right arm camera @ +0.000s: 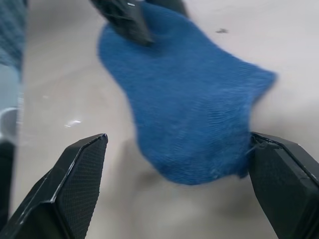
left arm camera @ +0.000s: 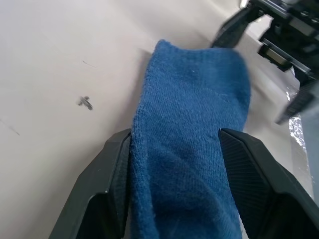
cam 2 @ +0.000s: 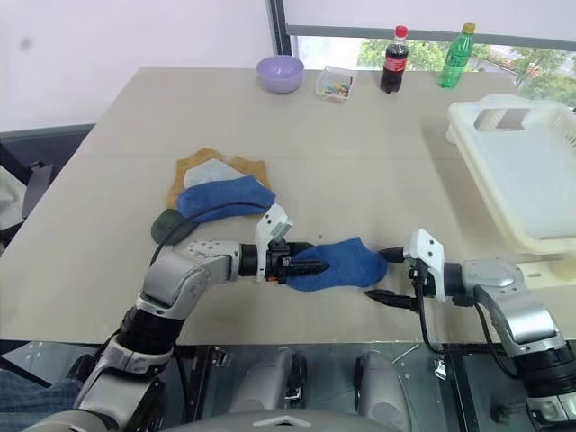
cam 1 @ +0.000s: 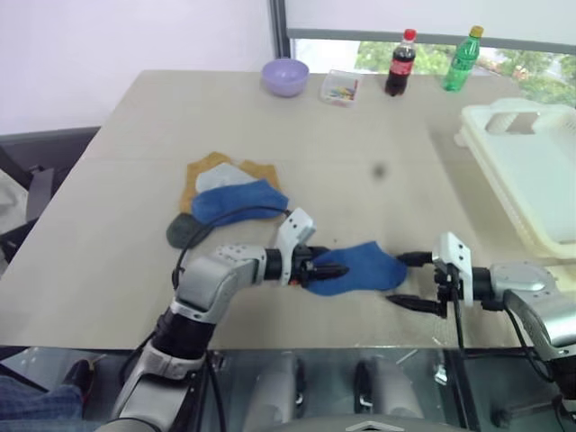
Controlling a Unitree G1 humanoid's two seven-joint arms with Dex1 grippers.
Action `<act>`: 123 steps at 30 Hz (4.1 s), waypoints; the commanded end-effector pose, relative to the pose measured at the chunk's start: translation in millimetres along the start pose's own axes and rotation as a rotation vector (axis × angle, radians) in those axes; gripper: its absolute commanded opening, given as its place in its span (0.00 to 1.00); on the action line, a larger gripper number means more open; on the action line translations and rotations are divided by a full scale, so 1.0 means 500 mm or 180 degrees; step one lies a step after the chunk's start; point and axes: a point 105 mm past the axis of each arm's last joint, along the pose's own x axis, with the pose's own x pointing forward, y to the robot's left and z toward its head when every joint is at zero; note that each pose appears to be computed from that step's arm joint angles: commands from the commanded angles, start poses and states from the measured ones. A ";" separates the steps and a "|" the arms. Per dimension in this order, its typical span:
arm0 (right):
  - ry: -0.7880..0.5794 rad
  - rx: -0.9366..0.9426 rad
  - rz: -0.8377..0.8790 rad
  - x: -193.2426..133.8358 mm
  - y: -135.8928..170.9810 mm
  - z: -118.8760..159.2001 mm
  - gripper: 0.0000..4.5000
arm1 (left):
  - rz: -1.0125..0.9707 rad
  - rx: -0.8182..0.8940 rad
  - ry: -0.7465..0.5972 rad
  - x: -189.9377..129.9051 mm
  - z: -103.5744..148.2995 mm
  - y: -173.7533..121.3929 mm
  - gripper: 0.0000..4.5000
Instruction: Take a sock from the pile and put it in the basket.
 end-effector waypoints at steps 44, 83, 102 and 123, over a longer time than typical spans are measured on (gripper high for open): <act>-0.0951 -0.0299 0.0133 -0.039 0.016 0.122 1.00 | 0.2505 0.1298 -0.0567 -0.111 0.043 0.195 0.19; -0.0884 -0.0296 0.0029 -0.031 0.008 0.104 1.00 | 0.2801 0.1389 -0.0922 -0.145 0.081 0.190 0.82; -0.0848 -0.0272 0.0038 -0.030 0.012 0.091 1.00 | 0.2769 0.1394 -0.0976 -0.145 0.083 0.184 0.35; -0.0850 -0.0237 0.0035 -0.028 0.017 0.082 1.00 | 0.2658 0.0931 -0.1660 -0.171 0.152 0.161 0.14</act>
